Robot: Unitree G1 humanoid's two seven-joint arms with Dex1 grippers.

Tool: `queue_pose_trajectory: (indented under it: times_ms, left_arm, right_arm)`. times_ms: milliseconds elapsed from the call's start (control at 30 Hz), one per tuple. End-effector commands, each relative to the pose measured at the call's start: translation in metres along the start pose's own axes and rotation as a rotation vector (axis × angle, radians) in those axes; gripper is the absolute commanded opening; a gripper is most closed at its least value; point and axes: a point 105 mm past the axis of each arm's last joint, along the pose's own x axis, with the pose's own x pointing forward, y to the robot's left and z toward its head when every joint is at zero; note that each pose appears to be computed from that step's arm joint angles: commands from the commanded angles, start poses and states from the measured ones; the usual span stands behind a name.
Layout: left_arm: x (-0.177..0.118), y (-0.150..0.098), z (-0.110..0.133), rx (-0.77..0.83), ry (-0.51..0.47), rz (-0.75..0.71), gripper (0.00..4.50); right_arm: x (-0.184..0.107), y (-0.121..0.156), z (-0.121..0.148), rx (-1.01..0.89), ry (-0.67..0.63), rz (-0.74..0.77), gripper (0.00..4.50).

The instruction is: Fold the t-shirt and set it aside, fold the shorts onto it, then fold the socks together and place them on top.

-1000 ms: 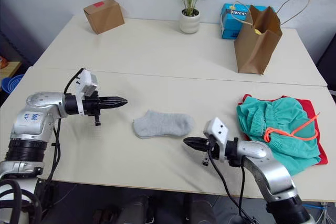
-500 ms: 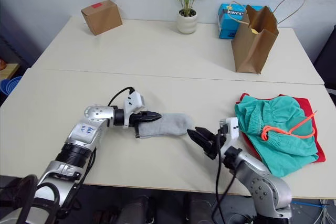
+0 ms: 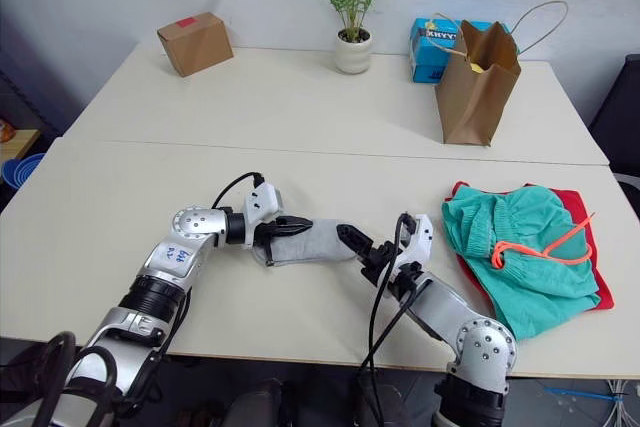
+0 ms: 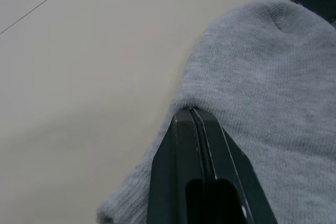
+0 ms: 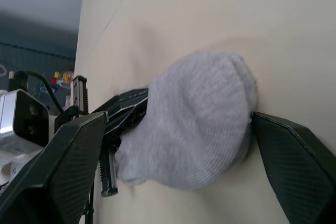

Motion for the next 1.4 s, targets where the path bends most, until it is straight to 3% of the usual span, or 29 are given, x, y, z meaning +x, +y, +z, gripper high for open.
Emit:
queue_pose_trajectory:
  times_ms: [33,300,367,567,733,867,1033,1167,1267,1400]
  left_arm:
    - [-0.002,-0.001,-0.009,-0.023,0.025,0.005,0.00]
    - [-0.005,0.000,-0.011,-0.029,0.022,0.006,0.00]
    - [-0.004,0.002,-0.007,-0.021,0.014,0.004,0.00]
    - [0.009,-0.003,0.010,-0.013,-0.058,-0.033,0.00]
    - [0.027,-0.002,0.043,-0.086,-0.212,-0.059,0.00]
    - [0.043,-0.013,0.042,-0.052,-0.187,-0.128,0.00]
    - [0.056,-0.018,0.054,-0.083,-0.241,-0.154,0.00]
    - [0.068,-0.035,0.033,-0.040,-0.126,-0.203,0.00]
    - [0.071,-0.026,0.022,-0.016,-0.044,-0.126,0.00]
    - [0.068,-0.019,0.026,-0.043,-0.047,-0.097,0.00]
  right_arm:
    - [0.004,0.002,-0.016,0.028,0.095,0.005,3.46]
    - [0.008,-0.002,0.005,0.034,0.020,-0.023,0.57]
    - [0.006,-0.002,0.022,0.035,-0.043,-0.025,0.02]
    - [-0.018,-0.008,0.036,-0.023,-0.102,-0.051,0.02]
    - [-0.038,-0.016,0.054,-0.024,-0.188,-0.072,0.02]
    - [-0.047,-0.024,0.055,-0.079,-0.198,-0.118,0.02]
    - [-0.050,-0.014,0.060,-0.099,-0.208,-0.089,0.02]
    - [-0.050,-0.016,0.053,-0.173,-0.168,-0.111,0.02]
    - [-0.051,-0.017,0.055,-0.229,-0.162,-0.142,0.02]
    - [-0.049,-0.006,0.058,-0.290,-0.167,-0.143,0.02]
